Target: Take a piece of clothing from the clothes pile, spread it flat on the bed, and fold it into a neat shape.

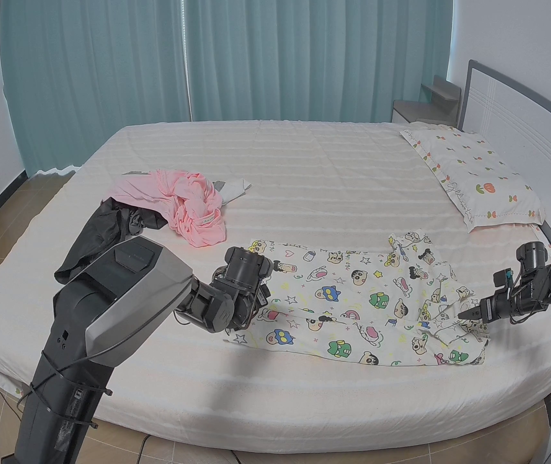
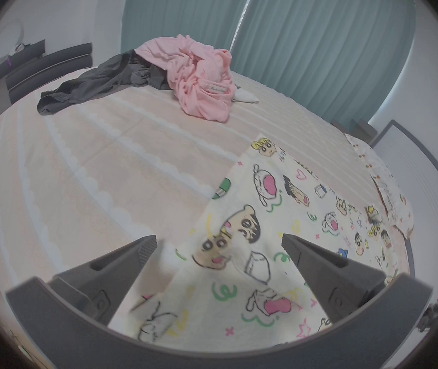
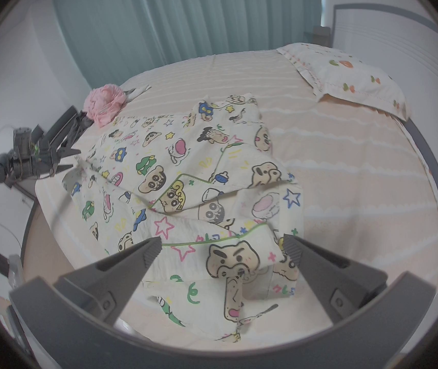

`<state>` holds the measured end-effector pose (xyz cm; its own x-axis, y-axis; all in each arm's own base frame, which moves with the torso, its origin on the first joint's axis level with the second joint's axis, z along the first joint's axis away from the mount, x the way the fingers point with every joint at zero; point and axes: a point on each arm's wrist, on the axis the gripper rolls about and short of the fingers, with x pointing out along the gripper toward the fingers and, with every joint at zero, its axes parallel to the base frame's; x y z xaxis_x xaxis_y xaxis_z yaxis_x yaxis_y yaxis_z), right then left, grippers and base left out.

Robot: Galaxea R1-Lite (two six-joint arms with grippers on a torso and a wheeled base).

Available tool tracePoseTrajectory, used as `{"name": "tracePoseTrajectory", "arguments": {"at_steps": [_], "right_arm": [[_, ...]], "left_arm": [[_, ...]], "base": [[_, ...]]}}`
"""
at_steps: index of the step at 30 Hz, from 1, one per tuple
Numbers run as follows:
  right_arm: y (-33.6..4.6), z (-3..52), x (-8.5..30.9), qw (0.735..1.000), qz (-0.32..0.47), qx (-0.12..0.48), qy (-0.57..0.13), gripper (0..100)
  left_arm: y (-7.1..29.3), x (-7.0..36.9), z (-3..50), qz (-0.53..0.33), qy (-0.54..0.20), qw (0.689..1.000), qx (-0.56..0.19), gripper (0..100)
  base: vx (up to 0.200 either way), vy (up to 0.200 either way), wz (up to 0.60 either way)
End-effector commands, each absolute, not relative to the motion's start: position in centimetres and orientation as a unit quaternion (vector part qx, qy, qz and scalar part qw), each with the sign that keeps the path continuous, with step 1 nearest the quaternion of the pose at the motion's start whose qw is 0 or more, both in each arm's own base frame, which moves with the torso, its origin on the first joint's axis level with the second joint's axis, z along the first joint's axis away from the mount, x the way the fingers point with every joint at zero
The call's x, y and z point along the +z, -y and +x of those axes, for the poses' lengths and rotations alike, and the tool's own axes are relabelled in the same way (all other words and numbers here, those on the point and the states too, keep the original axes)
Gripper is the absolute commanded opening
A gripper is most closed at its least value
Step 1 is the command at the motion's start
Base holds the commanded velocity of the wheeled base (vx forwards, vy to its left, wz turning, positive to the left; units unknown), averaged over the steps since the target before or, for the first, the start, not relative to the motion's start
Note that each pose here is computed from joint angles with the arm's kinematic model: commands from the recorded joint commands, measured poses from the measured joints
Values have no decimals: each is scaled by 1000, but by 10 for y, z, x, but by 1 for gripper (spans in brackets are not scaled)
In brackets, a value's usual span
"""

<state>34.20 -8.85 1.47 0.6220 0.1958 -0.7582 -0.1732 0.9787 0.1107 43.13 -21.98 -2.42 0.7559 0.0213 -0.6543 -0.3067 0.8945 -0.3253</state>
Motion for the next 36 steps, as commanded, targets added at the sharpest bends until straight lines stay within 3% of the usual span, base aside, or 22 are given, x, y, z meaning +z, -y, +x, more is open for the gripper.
{"name": "tracePoseTrajectory", "arguments": {"at_steps": [1, 8, 10, 18, 22, 26, 36], "right_arm": [[97, 328, 27, 904, 43, 80, -417, 100], [78, 288, 46, 887, 178, 68, -420, 100], [62, 274, 53, 871, 259, 61, -414, 100], [19, 256, 35, 834, 424, 29, -352, 100], [4, 258, 6, 857, 406, -35, -316, 100], [-1, 252, -16, 864, 392, -61, -311, 100], [1, 247, -32, 865, 386, -83, -309, 100]], "left_arm": [[198, 1, 435, -239, -319, 911, 108, 100], [177, 58, 403, -288, -319, 899, 79, 100], [169, 77, 378, -326, -332, 884, 58, 100], [139, 85, 306, -397, -318, 861, 15, 100], [131, 71, 290, -418, -312, 853, -2, 100], [128, 67, 286, -425, -303, 853, -8, 100], [128, 54, 282, -436, -317, 842, -15, 100]], "base": [[0, 0, 0], [0, 0, 0], [0, 0, 0], [0, 0, 0], [0, 0, 0], [0, 0, 0], [0, 0, 0]]}}
